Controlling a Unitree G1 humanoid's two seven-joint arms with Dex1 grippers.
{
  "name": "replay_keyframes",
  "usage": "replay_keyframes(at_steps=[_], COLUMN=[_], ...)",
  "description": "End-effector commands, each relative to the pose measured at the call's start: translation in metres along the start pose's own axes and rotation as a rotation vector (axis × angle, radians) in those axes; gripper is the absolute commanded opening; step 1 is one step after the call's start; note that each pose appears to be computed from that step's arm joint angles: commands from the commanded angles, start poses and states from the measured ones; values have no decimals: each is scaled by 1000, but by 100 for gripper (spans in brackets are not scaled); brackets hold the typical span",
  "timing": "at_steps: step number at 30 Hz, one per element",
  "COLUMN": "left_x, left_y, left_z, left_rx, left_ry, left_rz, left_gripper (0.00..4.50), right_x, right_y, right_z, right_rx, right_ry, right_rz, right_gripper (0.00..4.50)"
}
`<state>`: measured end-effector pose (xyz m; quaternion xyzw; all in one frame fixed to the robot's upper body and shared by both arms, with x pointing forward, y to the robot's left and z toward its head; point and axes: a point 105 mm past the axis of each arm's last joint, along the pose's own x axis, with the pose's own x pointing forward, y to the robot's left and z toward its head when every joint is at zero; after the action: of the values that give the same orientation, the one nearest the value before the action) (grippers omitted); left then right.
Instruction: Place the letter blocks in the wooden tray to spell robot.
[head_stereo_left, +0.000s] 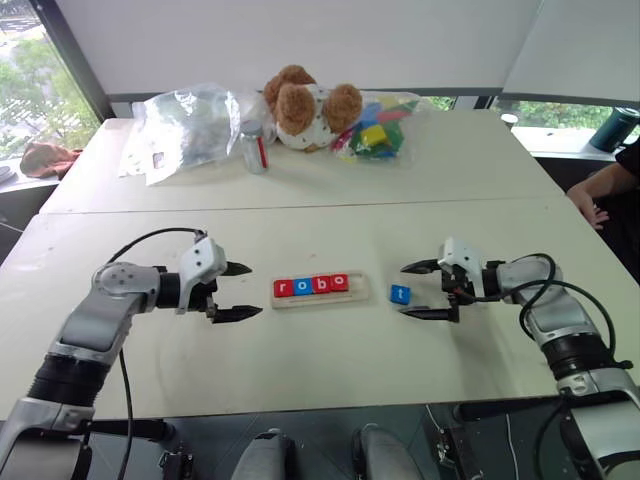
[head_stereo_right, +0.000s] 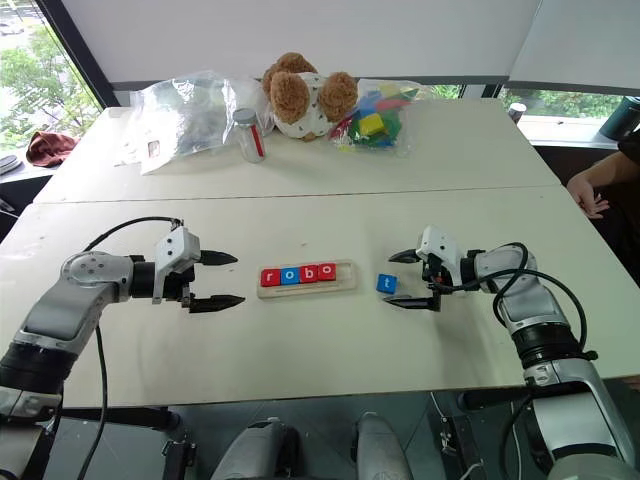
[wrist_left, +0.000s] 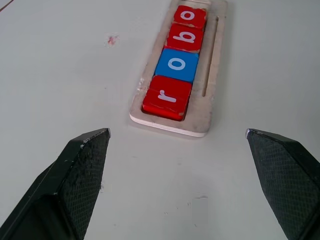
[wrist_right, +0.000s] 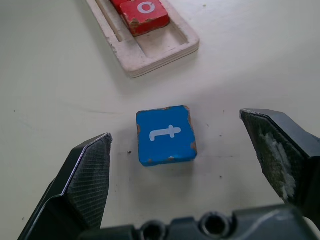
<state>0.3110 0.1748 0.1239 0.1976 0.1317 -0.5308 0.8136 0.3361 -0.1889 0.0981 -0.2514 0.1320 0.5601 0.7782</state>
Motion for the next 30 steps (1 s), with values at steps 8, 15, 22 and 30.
replay_keyframes(at_steps=[8,15,22,30], left_x=[-5,-2,1,1], left_y=[1,2,3,0], left_z=[14,14,14,15], left_rx=[28,36,41,48], left_ry=[-30,-27,-31,-37], left_rz=[29,23,21,25], left_gripper=[450,450,450,450], right_x=[3,5,37,59], right_y=[-3,-7,-10,-13], right_z=[5,18,62,57], right_rx=[-7,-31,-111,-147], right_ry=[-45,-44,-84,-23], right_rz=[8,13,120,184], right_gripper=[220,114,114,114])
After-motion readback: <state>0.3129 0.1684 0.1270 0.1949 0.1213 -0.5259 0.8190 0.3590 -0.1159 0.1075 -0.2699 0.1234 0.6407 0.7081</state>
